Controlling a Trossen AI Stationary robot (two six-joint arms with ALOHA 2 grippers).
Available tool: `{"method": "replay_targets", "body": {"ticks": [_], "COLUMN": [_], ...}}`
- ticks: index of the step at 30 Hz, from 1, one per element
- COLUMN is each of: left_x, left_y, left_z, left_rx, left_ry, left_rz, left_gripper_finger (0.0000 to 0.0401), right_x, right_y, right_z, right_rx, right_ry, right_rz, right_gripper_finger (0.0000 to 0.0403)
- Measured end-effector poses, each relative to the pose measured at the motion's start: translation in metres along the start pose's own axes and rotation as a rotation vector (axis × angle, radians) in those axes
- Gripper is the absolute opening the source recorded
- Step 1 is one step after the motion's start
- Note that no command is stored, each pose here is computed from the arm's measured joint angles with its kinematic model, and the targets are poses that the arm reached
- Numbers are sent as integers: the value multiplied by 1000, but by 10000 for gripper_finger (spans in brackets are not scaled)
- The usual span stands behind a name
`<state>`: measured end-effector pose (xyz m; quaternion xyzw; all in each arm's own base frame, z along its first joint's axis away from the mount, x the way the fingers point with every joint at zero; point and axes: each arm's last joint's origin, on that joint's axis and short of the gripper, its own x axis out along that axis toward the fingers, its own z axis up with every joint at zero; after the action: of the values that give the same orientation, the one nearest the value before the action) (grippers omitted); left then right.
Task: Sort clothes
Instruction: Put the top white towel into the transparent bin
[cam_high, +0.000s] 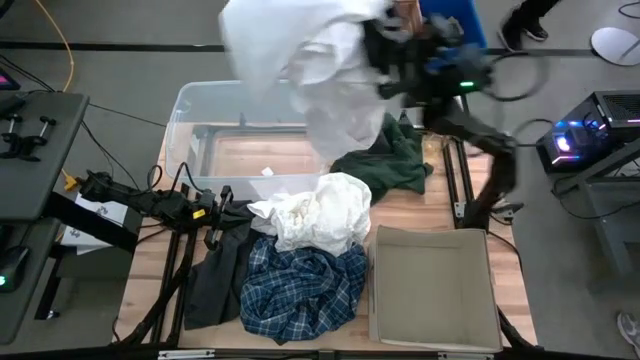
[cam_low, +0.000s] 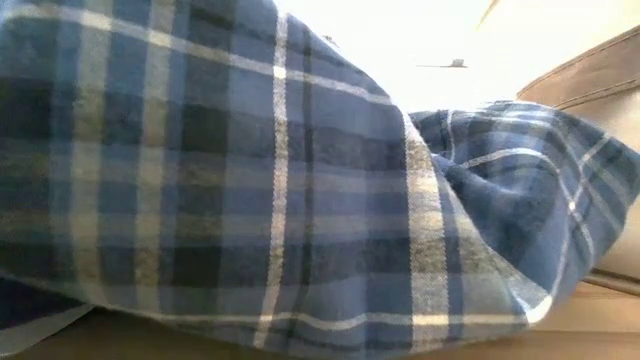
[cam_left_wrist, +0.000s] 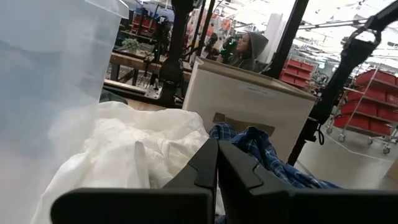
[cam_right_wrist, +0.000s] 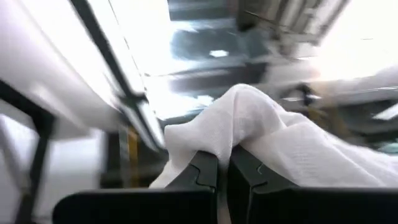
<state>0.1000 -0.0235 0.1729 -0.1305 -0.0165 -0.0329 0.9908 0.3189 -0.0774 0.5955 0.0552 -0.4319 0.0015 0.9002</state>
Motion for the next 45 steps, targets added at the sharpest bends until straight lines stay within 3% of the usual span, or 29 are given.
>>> {"method": "replay_targets", "body": {"ticks": [3,5,11,18,21,26,29,32,35,39,45], "left_x": [0,0,0,0,0,0,0,0,0,0,0], "left_y": [0,0,0,0,0,0,0,0,0,0,0], "left_z": [0,0,0,0,0,0,0,-1,-1,-1,-1], "left_rx": [0,0,1,1,1,1,1,1,1,2,1], "left_ry": [0,0,3,3,3,3,4,5,5,6,5], "left_rz": [0,0,1,1,1,1,1,3,4,4,4], "left_gripper_finger": [1,1,1,1,1,1,1,1,1,1,1], "right_x": [17,12,-24,-58,-76,-88,-84,-77,-75,-98,-137], "right_y": [-16,-31,-86,-104,-107,-100,-93,-86,-75,-59,-38], "right_z": [-47,-86,-197,-236,-245,-243,-227,-193,-149,-105,-67], "right_rx": [70,116,282,139,114,62,21,0,-55,-171,-142], "right_ry": [18,56,455,857,1095,1285,1286,1256,1272,1498,1842], "right_rz": [19,-5,-195,-343,-363,-339,-301,-298,-322,-381,-440], "right_gripper_finger": [0,0,0,3,32,139,206,253,269,269,266]}}
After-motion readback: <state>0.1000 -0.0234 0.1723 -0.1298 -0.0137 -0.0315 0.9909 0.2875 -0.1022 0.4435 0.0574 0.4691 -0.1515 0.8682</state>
